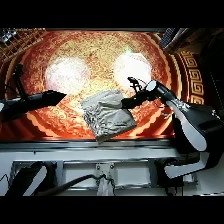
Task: Fold the clothes and pants, and hang the long-sleeved shirts on hangers.
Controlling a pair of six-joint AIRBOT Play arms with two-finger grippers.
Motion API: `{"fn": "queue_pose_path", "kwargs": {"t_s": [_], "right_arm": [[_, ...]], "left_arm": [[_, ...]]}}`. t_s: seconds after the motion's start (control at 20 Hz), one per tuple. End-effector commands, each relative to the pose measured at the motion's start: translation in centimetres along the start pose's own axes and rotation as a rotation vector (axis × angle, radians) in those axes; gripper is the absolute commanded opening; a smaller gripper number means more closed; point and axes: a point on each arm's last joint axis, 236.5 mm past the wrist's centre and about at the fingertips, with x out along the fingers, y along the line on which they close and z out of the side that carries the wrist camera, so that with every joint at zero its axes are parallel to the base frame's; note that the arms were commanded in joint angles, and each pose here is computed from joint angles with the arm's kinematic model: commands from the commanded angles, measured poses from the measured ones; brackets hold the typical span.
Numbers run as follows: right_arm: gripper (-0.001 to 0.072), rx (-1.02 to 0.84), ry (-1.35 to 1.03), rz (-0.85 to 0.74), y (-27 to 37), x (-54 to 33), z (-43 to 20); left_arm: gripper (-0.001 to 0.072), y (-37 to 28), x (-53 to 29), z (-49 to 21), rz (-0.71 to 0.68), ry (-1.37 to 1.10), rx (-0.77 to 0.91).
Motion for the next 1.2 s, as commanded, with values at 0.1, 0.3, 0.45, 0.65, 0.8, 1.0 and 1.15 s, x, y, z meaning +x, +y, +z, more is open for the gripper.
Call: {"fn": "queue_pose_path", "kwargs": {"t_s": [0.1, 0.3, 0.45, 0.65, 0.8, 1.0, 1.15], "right_arm": [[0.0018, 0.086, -0.108, -0.161, -3.9, -6.0, 1.1], [0.0018, 0.185, -0.242, -0.265, -7.8, -13.2, 1.4], [0.0018, 0.250, -0.392, -0.338, -10.6, -19.5, 1.4], [0.0019, 0.429, -0.499, -0.390, -14.4, -25.9, -1.7], [0.0019, 0.517, -0.555, -0.424, -16.0, -29.6, -4.6], [0.0018, 0.604, -0.651, -0.476, -16.8, -35.0, -7.5], [0.0019, 0.660, -0.696, -0.501, -16.6, -38.9, -9.0]], "left_arm": [[0.0201, -0.1, 0.0, 0.0, 0.000, 0.000, 0.003], [0.0201, -0.1, 0.0, 0.0, -0.001, 0.000, 0.002], [0.0201, 0.1, 0.1, -0.1, 0.000, 0.005, -0.002], [0.0200, 0.7, 0.7, -0.3, 0.002, 0.024, -0.025], [0.0201, 1.0, 1.2, -0.4, -0.006, 0.034, -0.049], [0.0200, 1.1, 1.7, -0.4, -0.020, 0.038, -0.076], [0.0201, 1.0, 1.7, -0.5, -0.022, 0.041, -0.073]]}}
